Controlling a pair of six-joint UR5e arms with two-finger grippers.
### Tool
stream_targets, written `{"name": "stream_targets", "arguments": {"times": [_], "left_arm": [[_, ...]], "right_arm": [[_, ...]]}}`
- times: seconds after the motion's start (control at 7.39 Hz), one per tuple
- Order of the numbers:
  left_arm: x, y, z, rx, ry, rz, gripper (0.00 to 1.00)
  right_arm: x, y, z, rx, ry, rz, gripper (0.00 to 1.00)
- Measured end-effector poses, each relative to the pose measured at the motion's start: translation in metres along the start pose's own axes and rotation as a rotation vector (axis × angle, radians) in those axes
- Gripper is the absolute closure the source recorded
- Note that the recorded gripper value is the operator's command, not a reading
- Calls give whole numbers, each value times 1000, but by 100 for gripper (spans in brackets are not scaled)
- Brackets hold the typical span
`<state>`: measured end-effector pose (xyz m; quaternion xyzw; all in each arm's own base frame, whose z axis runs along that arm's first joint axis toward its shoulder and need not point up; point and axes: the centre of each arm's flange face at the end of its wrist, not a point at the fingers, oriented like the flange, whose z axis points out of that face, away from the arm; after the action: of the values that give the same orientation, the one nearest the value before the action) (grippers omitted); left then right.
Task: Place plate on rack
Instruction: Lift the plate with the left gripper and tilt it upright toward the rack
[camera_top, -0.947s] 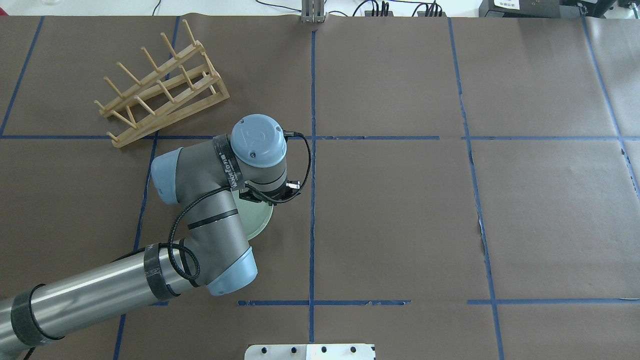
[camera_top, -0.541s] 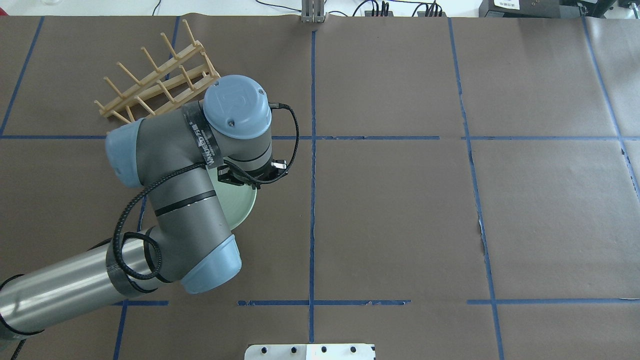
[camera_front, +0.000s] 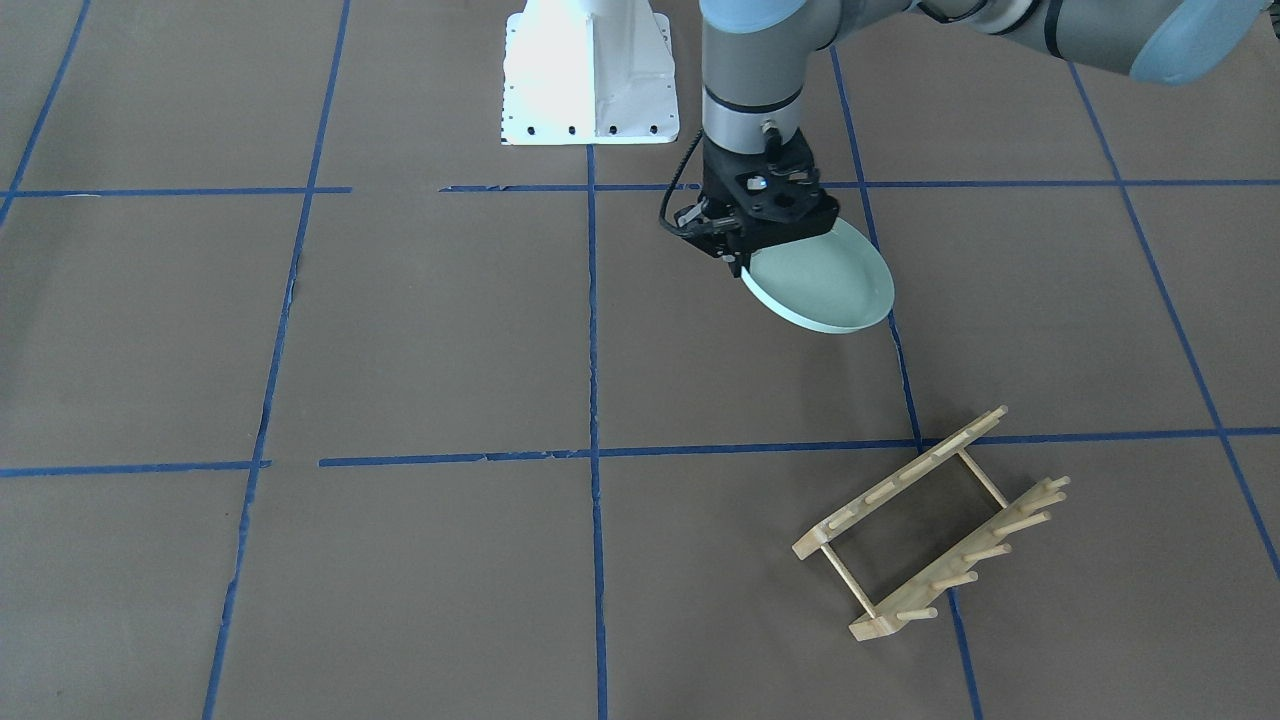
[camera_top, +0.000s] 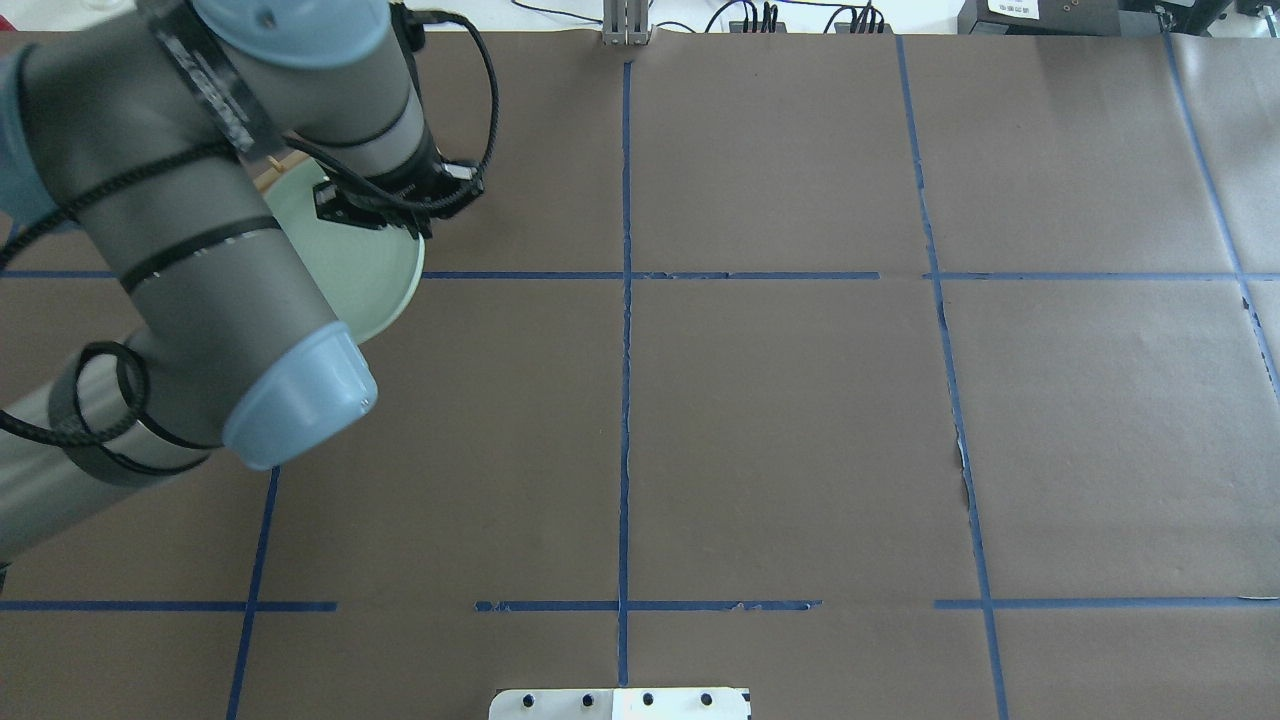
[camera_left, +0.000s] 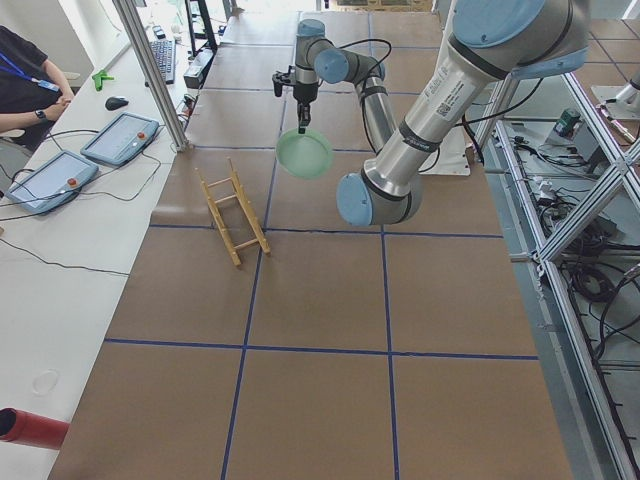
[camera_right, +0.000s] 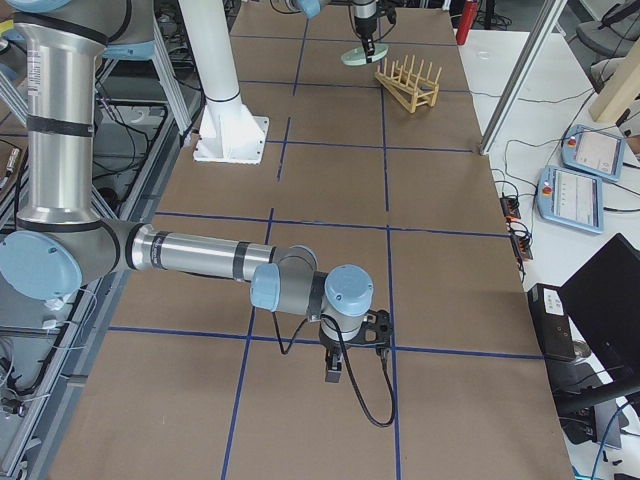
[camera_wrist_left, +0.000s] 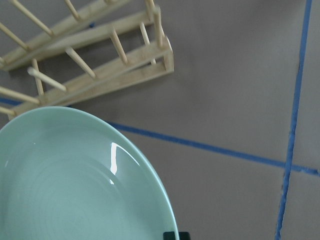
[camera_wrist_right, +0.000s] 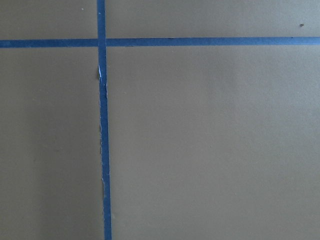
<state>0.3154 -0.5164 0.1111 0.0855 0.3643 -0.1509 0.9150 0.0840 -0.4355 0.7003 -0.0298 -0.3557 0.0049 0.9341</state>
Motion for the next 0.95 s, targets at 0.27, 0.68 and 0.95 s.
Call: {"name": "stream_targets", "arguments": {"times": [0.27, 0.68, 0.95], "left_arm": [[-41, -43, -49, 94, 111, -2, 100], [-110, -52, -90, 142, 319, 12, 100], [-124, -48, -91, 175, 445, -33, 100]], "right_arm": [[0, 0, 0, 0, 0, 0, 0], [0, 0, 1, -1, 0, 1, 0], [0, 0, 1, -1, 0, 1, 0]]}}
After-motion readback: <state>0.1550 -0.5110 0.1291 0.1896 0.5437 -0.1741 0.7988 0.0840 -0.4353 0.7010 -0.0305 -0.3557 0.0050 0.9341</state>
